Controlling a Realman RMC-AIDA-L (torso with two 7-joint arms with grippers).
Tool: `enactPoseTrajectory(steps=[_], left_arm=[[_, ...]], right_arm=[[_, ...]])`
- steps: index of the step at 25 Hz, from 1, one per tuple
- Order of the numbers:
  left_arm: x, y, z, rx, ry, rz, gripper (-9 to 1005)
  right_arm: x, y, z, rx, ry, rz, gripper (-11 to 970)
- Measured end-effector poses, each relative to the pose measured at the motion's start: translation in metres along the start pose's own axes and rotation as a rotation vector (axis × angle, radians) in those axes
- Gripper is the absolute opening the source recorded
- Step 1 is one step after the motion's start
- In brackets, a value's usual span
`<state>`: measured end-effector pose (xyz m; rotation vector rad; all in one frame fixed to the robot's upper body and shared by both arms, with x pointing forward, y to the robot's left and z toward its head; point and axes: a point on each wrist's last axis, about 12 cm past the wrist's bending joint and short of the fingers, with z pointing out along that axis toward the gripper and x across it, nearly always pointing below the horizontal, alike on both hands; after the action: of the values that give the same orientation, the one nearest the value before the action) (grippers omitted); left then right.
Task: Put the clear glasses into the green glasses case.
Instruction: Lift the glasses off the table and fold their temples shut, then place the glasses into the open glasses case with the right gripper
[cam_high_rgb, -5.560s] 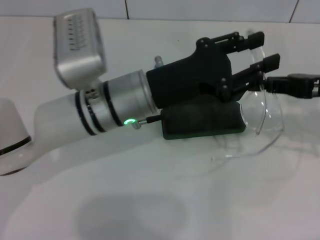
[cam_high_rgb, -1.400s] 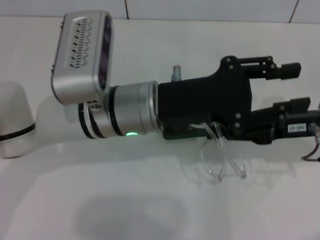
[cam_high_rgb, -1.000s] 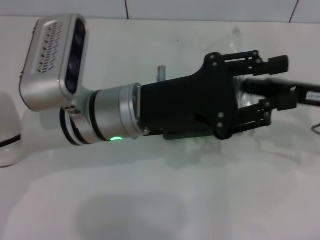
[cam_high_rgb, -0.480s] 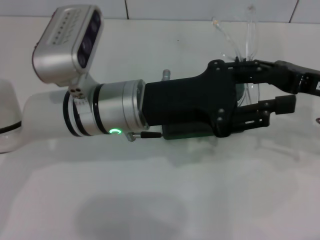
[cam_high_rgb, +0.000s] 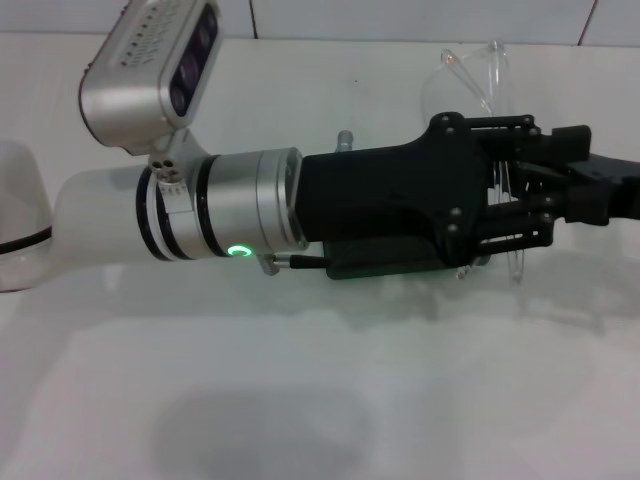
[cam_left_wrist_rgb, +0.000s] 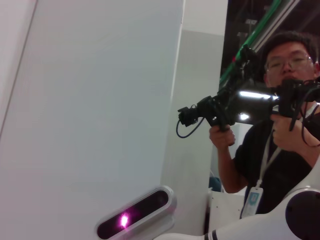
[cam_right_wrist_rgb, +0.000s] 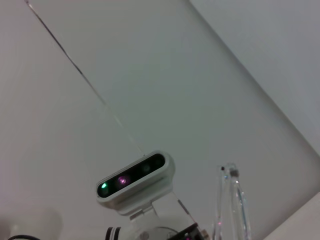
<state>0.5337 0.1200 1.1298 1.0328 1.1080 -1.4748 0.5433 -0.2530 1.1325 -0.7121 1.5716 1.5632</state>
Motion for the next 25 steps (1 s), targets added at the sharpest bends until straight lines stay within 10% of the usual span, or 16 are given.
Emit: enactPoseTrajectory(steps=[13,25], left_arm=[[-0.004,-0.001,-0.014,-0.037,-0.047,0.011,494],[-0.015,-0.016,-0.147,-0.513,-0.225,0.008,494]], right_arm=[[-0.003,-0.003,-0.013,0.075,0.015,-0.045,126],[-0.067,0.002,0.030,0.164,0.552,-0.284,130]])
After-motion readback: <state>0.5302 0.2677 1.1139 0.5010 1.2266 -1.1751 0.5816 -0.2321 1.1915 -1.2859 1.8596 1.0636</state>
